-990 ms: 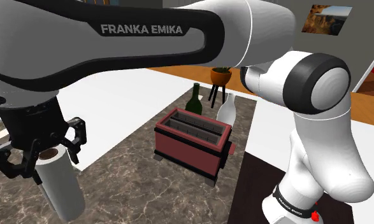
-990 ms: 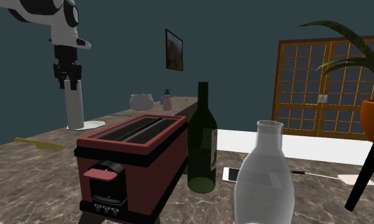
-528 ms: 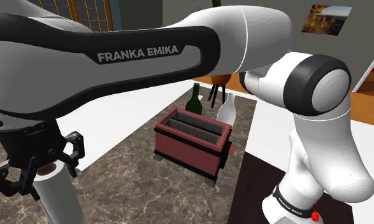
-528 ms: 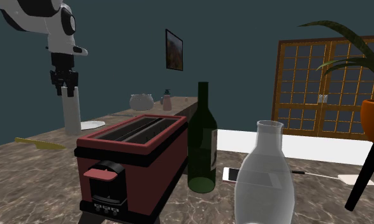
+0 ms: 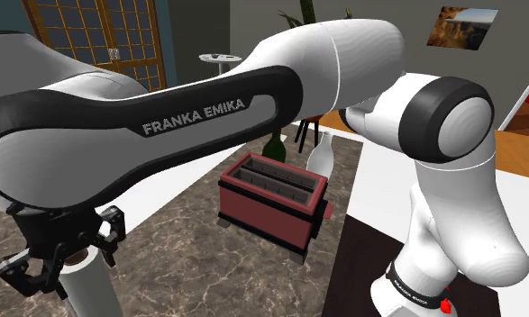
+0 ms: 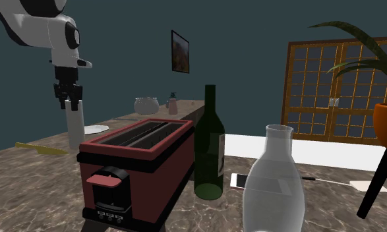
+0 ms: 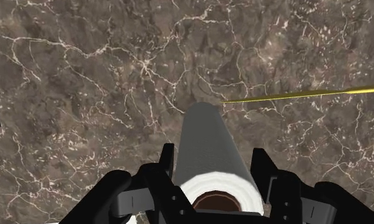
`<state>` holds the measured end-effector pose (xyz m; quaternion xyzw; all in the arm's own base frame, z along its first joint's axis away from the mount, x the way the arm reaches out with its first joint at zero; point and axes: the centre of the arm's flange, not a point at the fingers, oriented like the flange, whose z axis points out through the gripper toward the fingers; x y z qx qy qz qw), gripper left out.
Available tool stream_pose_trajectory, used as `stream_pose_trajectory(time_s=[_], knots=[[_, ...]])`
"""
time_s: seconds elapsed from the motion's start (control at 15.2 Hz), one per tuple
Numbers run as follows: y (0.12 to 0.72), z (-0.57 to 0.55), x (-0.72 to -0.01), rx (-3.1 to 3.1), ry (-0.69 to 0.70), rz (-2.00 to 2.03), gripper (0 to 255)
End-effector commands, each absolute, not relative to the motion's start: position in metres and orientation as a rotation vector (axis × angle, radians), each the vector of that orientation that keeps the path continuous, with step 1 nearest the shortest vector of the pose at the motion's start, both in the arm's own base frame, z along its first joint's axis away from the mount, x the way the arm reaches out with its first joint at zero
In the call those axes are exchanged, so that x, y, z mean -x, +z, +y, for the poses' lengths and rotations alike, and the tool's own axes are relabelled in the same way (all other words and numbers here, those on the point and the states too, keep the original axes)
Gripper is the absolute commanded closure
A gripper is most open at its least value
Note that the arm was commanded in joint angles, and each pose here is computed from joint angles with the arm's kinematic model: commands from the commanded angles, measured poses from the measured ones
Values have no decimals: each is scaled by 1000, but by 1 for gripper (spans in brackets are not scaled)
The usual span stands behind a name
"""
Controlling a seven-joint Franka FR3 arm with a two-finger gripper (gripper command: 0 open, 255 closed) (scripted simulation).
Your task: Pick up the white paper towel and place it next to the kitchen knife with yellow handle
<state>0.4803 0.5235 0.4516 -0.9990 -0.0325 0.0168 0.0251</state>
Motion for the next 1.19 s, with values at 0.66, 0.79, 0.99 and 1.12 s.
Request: stream_pose_trajectory(time_s=[0.66, 0.79, 0.99, 1.12], knots=[[417, 524, -479, 3089, 51, -100, 255], [417, 524, -479, 3089, 51, -100, 255], [417, 524, -479, 3089, 51, -100, 0], [417, 524, -479, 3089, 51, -100, 0]])
